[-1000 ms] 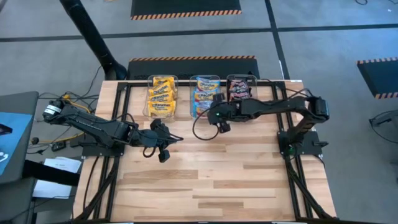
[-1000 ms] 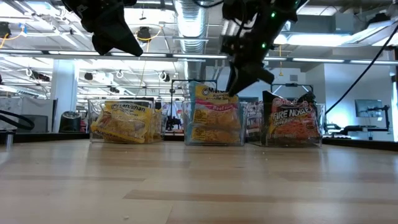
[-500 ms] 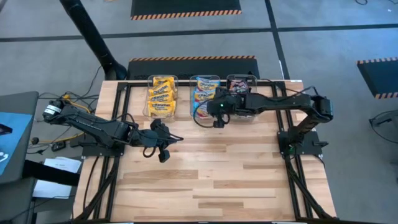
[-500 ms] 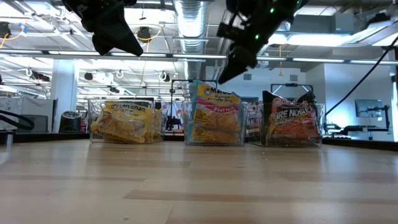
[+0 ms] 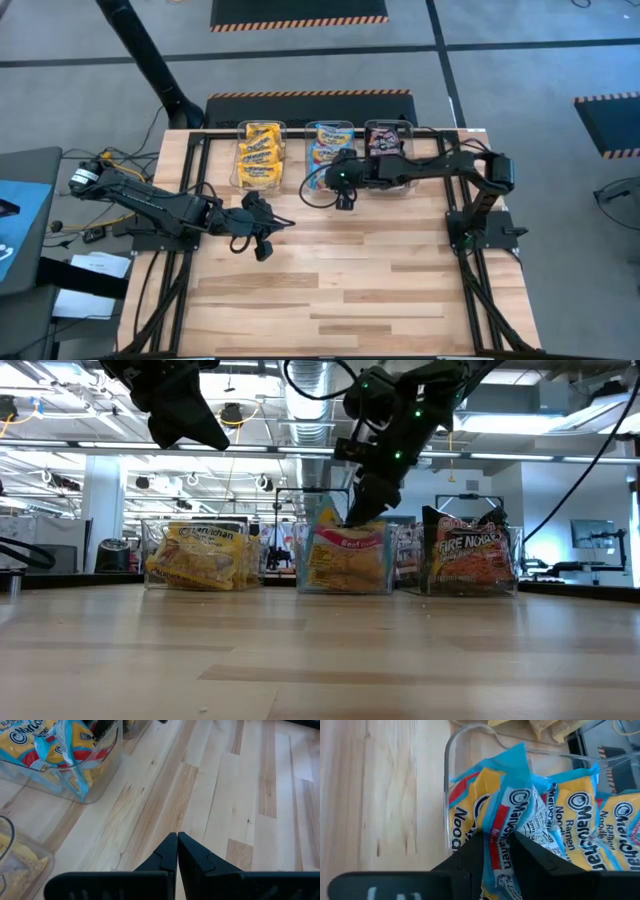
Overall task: Sort Maruchan noodles
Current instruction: Put the blue noodle pack into the middle transparent bin, then return to Home Position
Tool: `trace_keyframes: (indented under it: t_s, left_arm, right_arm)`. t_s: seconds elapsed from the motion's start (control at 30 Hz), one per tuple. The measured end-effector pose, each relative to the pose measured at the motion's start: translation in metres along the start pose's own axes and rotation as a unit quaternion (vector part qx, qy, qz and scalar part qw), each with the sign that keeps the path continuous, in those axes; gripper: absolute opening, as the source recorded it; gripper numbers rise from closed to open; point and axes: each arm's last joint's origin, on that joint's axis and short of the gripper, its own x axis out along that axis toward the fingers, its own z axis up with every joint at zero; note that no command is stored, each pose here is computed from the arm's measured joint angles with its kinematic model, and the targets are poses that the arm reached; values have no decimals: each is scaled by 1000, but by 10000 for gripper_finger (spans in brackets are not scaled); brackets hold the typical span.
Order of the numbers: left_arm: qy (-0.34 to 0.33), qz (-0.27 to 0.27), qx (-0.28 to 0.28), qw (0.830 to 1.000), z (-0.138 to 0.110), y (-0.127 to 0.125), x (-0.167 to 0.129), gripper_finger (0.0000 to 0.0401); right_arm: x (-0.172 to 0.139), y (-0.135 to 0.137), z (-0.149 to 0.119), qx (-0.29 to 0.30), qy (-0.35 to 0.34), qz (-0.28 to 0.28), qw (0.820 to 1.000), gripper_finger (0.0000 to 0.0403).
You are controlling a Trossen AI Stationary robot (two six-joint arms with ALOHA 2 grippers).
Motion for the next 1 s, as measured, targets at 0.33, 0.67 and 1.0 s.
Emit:
trace_keyframes:
  t_s: [0.33,0.67,1.0]
  left_arm:
    - [-1,1,0,1000,0,0,0,0]
    - [-1,1,0,1000,1,1,-3,0]
    - [-45,-21,-5,999,3,15,-33,0]
  right_arm:
    - [5,-7,1,65,-29,28,997,119]
    - [-23,-19,8,79,-64,15,995,118]
    - [-100,-26,21,98,-157,6,983,118]
